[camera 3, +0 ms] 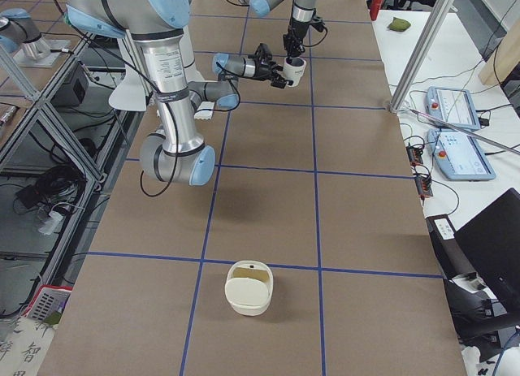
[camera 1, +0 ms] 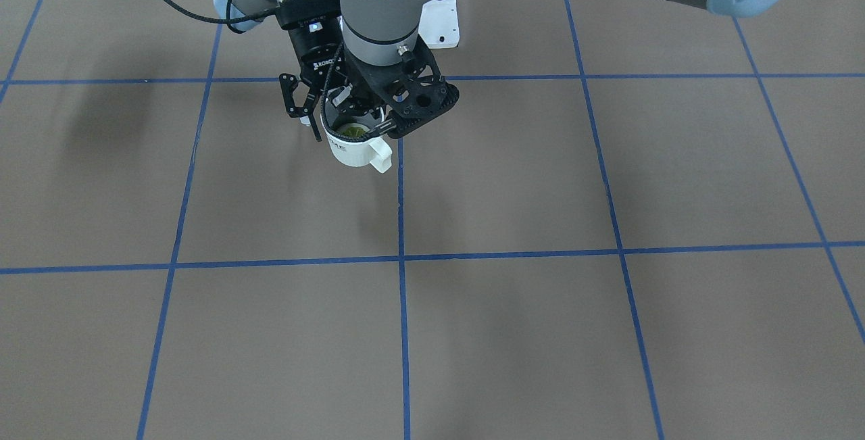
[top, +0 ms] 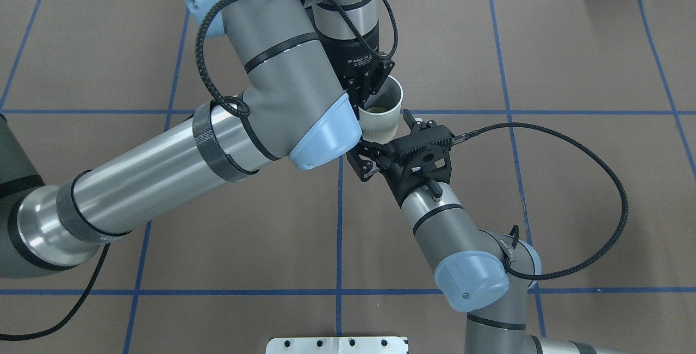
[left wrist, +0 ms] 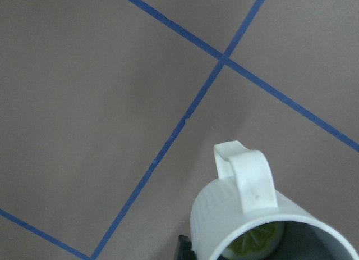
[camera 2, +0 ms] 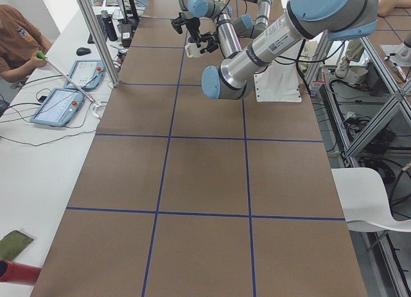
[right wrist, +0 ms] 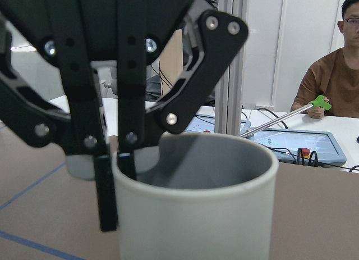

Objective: Left arm hands cup to right arm to dump lemon

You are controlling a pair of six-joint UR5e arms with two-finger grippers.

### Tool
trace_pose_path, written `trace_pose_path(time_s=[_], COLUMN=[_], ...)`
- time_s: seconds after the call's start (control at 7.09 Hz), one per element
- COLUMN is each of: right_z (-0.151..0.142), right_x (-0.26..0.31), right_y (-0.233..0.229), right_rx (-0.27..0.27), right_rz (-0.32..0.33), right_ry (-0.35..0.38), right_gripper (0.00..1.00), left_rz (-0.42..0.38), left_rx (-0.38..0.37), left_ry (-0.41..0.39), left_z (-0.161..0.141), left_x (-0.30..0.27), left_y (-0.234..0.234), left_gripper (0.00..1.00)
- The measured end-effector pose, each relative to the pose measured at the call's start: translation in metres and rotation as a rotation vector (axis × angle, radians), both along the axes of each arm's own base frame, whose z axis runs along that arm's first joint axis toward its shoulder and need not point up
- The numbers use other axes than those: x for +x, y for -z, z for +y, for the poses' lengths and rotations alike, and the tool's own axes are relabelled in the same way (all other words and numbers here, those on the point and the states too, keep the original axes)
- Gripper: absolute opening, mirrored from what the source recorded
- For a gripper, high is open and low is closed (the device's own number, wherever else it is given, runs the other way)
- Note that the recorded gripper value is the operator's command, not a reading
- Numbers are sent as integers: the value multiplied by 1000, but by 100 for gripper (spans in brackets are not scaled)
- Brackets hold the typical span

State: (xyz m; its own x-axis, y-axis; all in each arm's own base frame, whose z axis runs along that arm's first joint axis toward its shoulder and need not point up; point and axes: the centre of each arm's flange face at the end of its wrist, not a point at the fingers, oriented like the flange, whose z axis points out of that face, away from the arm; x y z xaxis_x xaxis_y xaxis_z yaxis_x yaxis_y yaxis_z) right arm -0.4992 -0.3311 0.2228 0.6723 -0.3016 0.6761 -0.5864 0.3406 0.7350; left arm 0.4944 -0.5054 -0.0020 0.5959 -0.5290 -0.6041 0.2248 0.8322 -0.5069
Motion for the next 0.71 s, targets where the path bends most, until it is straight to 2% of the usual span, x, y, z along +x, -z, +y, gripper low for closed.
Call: trace_pose_path(time_s=[0.71], right_z=[3], right_x=[-4], right_y=[-4], right_rx=[-4], right_rz=[2], right_ry=[2], right_gripper=[98], left_rz=[3], left_rx=[0], left_ry=[-14], left_z=[8], left_x=[6], left_y=[3], left_gripper=[0])
